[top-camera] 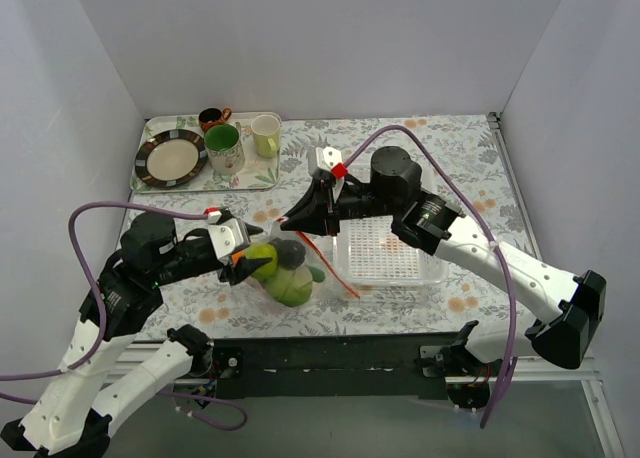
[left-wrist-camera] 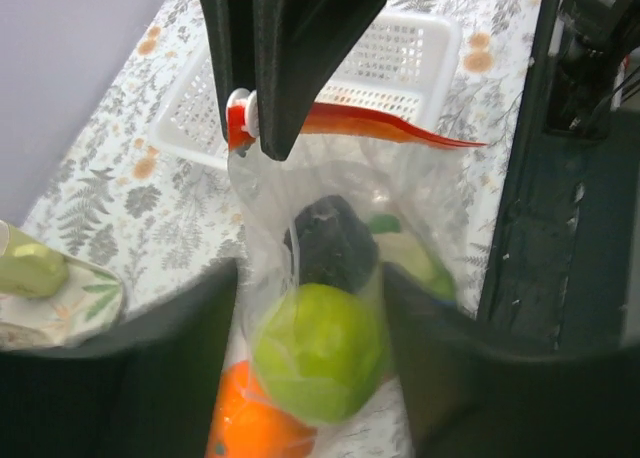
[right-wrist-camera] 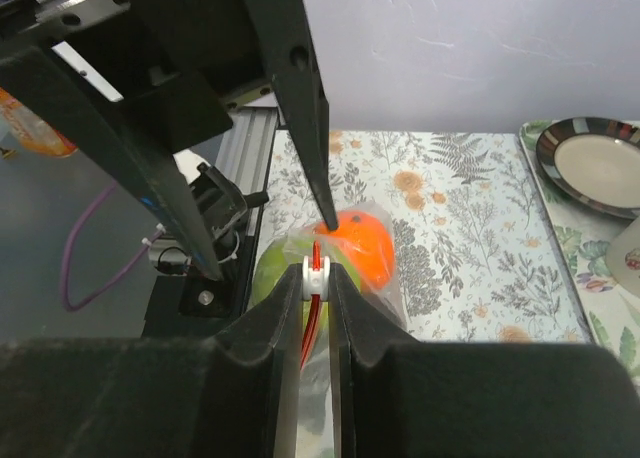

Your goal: Open the zip-top bag and remove the fake food

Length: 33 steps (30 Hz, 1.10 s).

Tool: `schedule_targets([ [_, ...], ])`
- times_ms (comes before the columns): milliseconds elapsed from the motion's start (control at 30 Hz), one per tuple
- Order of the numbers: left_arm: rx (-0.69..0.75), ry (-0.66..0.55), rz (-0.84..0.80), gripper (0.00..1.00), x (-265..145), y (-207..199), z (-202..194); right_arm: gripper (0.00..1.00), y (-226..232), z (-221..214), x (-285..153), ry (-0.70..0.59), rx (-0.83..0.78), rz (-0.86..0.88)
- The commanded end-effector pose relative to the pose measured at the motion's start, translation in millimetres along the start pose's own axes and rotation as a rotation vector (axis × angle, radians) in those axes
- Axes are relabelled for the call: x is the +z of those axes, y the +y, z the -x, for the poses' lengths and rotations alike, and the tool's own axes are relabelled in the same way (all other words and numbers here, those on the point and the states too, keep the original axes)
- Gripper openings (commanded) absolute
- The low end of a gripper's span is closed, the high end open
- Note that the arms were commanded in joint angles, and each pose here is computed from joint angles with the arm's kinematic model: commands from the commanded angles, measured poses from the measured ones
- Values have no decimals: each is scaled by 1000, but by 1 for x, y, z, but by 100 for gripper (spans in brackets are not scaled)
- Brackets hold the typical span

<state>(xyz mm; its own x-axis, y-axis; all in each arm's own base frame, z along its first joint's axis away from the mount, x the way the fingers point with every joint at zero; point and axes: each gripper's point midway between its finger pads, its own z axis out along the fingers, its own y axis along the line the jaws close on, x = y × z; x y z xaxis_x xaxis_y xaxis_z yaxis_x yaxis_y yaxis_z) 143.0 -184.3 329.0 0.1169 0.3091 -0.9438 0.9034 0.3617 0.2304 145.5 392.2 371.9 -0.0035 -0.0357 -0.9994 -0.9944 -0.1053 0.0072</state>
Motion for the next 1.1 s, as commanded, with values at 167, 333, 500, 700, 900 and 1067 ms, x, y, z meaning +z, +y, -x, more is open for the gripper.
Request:
schedule_targets([
  [167, -5, -59, -55, 77, 5, -5, 16, 1, 1, 14, 7, -40, 32, 46],
  [333, -15, -32, -77, 76, 17, -4, 4, 1, 7, 14, 11, -41, 41, 74],
  [500, -18, -25, -103, 67, 21, -5, 3, 1, 10, 13, 11, -38, 46, 85],
  [700, -8, 14, -107, 19, 26, -3, -8, 1, 14, 15, 9, -40, 45, 99],
  [900, 16, 29, -99, 0, 26, 3, -3, 1, 14, 10, 7, -27, 41, 84],
  [1067, 21, 13, -83, 0, 25, 8, 6, 1, 12, 1, 5, 1, 37, 67],
])
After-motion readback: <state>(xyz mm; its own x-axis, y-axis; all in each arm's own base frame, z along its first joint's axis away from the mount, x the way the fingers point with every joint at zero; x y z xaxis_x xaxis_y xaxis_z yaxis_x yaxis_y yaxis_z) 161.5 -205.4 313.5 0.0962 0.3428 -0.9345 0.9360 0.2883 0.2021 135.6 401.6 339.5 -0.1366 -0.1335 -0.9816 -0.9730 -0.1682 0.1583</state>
